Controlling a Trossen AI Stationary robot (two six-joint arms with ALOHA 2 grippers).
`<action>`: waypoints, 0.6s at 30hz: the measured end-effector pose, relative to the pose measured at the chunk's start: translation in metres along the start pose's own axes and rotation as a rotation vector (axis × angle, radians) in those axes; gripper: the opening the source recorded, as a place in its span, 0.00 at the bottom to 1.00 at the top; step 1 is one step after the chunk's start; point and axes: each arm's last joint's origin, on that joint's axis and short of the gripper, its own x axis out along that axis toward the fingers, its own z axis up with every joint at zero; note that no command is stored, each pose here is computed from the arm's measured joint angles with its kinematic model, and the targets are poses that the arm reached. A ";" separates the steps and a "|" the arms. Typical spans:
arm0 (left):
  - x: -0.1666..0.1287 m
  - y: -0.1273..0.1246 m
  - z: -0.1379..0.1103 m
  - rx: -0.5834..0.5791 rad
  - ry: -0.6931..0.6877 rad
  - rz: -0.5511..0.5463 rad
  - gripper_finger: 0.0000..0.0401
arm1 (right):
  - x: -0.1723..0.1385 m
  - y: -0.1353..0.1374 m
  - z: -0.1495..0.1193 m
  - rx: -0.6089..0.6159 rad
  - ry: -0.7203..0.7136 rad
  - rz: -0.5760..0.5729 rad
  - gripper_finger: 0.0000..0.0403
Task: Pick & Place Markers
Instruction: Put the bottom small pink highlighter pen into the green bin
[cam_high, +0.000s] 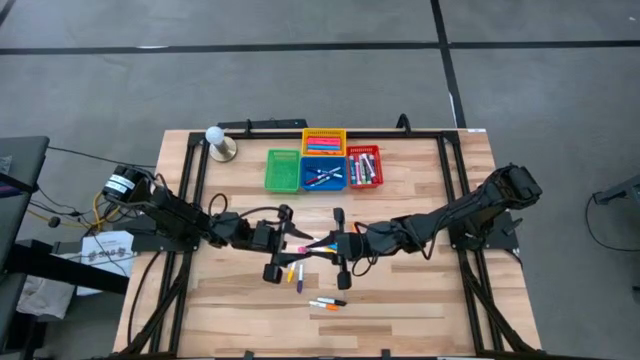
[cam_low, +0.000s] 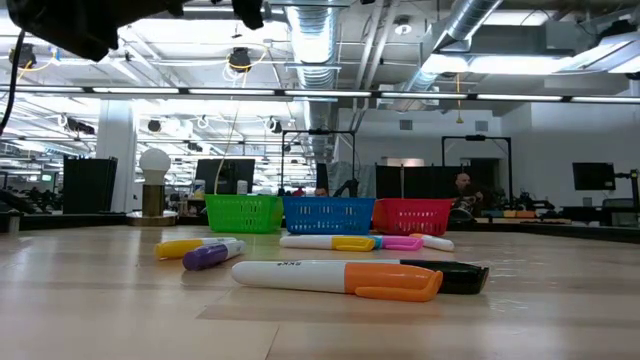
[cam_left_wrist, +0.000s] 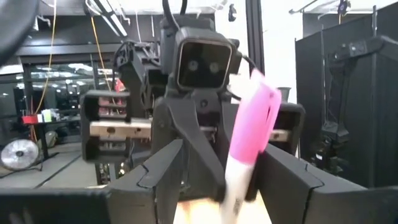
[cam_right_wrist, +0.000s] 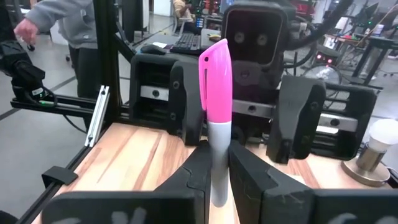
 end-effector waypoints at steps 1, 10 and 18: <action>0.001 0.000 0.001 -0.001 -0.005 0.000 0.46 | 0.000 0.000 0.000 0.000 0.001 0.000 0.08; 0.003 0.000 0.002 -0.001 -0.009 0.002 0.46 | 0.000 0.000 0.000 -0.001 0.003 0.003 0.08; 0.003 0.000 0.002 -0.001 -0.006 0.002 0.33 | 0.000 0.000 -0.001 -0.004 0.006 0.004 0.13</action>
